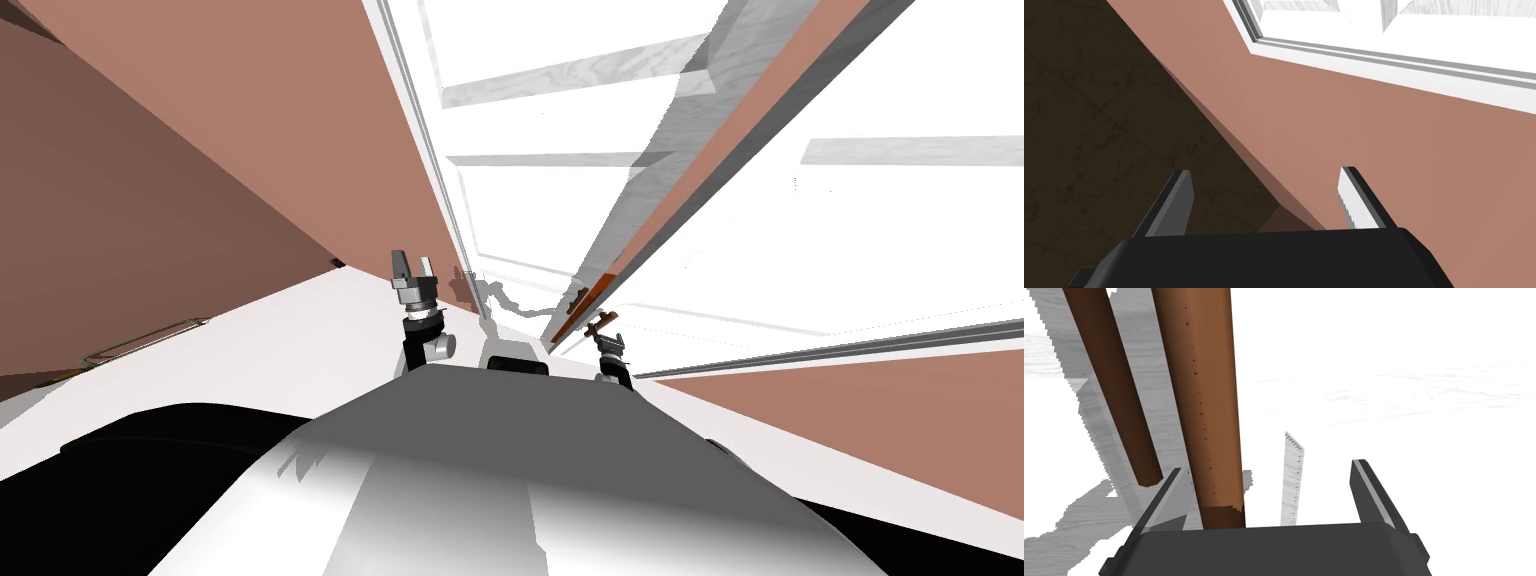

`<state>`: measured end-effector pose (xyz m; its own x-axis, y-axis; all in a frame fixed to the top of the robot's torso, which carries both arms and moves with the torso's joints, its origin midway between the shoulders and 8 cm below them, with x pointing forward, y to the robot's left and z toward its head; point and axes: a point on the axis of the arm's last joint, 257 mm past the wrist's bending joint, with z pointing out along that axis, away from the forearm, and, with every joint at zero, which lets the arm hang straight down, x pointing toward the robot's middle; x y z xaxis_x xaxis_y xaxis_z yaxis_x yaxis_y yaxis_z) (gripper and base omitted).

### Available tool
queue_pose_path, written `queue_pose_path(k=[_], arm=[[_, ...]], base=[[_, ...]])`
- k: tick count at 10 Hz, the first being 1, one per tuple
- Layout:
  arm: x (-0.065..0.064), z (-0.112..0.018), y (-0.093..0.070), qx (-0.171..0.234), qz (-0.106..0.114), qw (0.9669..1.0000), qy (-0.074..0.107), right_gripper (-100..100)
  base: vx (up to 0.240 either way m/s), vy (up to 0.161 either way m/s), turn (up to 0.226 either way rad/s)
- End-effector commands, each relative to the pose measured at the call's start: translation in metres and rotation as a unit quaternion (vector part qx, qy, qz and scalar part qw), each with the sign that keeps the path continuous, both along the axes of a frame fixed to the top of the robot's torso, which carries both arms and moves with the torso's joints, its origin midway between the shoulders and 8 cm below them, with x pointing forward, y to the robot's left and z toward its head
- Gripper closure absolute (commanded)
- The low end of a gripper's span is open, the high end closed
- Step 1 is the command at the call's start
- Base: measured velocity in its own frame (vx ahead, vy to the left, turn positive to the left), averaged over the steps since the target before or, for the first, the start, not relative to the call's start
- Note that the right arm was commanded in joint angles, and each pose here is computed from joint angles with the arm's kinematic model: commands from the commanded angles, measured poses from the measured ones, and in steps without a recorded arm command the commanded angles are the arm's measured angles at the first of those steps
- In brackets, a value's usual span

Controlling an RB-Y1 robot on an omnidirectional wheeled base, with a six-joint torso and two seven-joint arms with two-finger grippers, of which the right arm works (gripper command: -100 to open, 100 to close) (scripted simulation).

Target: Pull the door open

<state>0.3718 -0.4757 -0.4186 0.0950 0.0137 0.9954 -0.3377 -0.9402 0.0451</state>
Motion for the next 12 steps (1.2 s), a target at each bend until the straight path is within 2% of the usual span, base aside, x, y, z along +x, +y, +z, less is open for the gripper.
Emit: queue_pose_path(k=[1,2,6,7,8,9,10,12], arm=[[-0.024,-0.006,-0.032,-0.014,-0.026,0.9994,0.020,100],[-0.017,0.000,-0.028,-0.012,-0.022,0.9996,0.010,100],[-0.024,-0.006,-0.032,-0.014,-0.026,0.9994,0.020,100],[-0.017,0.000,-0.028,-0.012,-0.021,0.9997,0.009,100],[-0.017,0.000,-0.028,-0.012,-0.022,0.9996,0.010,100],[-0.024,-0.006,-0.032,-0.014,-0.026,0.9994,0.020,100],[0.001,0.000,0.011,-0.001,0.019,0.9998,-0.006,100],[0.005,0.007,0.023,-0.001,0.049,0.9986,-0.016,100]], base=[[-0.044,-0.002,0.018],[-0.020,-0.016,-0.024],[-0.007,0.001,0.000],[-0.007,0.004,-0.036],[0.011,-0.001,-0.012],[0.020,-0.009,-0.002],[-0.093,-0.011,0.155],[-0.223,-0.060,0.174]])
